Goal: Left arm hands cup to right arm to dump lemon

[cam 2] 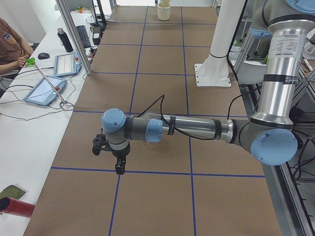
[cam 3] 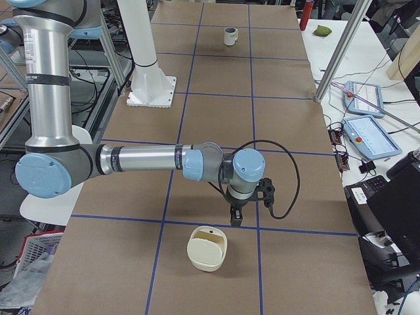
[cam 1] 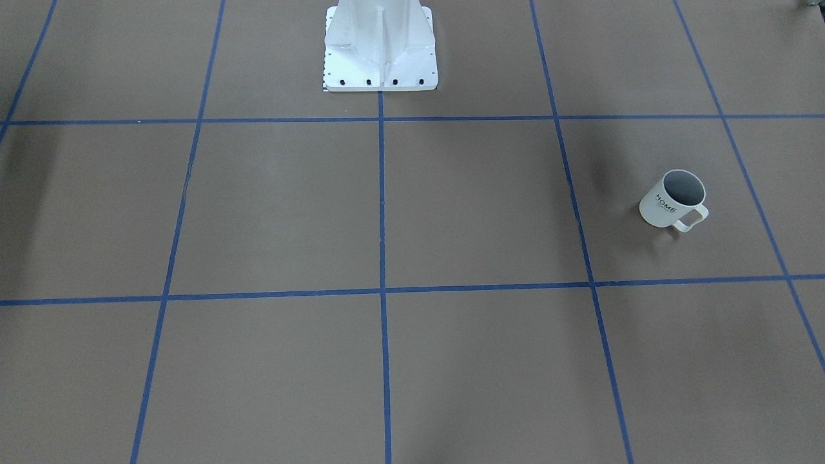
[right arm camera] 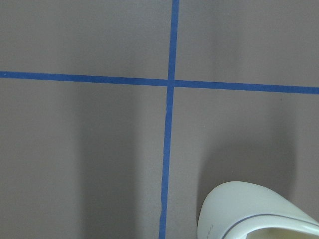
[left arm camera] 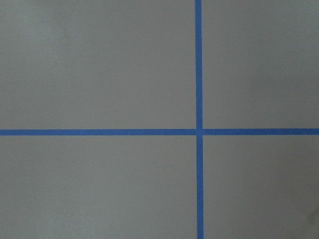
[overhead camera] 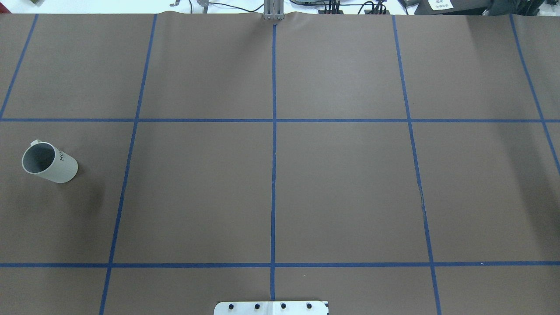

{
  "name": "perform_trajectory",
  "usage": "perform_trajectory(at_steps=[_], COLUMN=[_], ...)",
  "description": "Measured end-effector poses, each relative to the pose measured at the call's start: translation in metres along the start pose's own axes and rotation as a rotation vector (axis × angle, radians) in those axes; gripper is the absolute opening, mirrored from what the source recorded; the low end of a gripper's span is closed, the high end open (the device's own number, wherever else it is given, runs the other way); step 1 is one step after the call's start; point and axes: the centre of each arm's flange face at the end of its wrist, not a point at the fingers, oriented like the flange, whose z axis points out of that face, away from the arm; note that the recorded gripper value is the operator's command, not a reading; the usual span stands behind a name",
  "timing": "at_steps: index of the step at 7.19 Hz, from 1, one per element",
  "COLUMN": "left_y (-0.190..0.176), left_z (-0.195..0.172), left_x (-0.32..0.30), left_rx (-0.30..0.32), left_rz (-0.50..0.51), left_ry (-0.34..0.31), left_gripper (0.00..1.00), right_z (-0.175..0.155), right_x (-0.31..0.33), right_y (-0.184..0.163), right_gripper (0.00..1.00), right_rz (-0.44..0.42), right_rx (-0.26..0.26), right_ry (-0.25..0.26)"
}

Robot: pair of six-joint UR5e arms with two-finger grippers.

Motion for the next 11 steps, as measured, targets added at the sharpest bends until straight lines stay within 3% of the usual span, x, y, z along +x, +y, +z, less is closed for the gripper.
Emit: perform_trajectory(at_steps=[4,8,11], left_y=[-0.011,-0.019,0.012], left_z=[-0.012,-0.026,-0.017], left_x=[0.011,0.062,0.102], left_rx=[0.023,0.073,0.033], left_rz=[0.011,0.075,-0.062], left_ry=[-0.007,0.013,0.153], left_gripper=[1.0,1.0,1.0], right_z=[-0.009,-0.022,-0.03], right_x=[-0.009,-0.026,-0.035], right_y=[-0.004,-0.006,-0.006], right_gripper=[1.0,1.0,1.0], right_rz=[-0.014,-0.04,-0.06], right_rx=[0.02,0.047,0.064], right_ry=[-0.004,-0.034,-0.032])
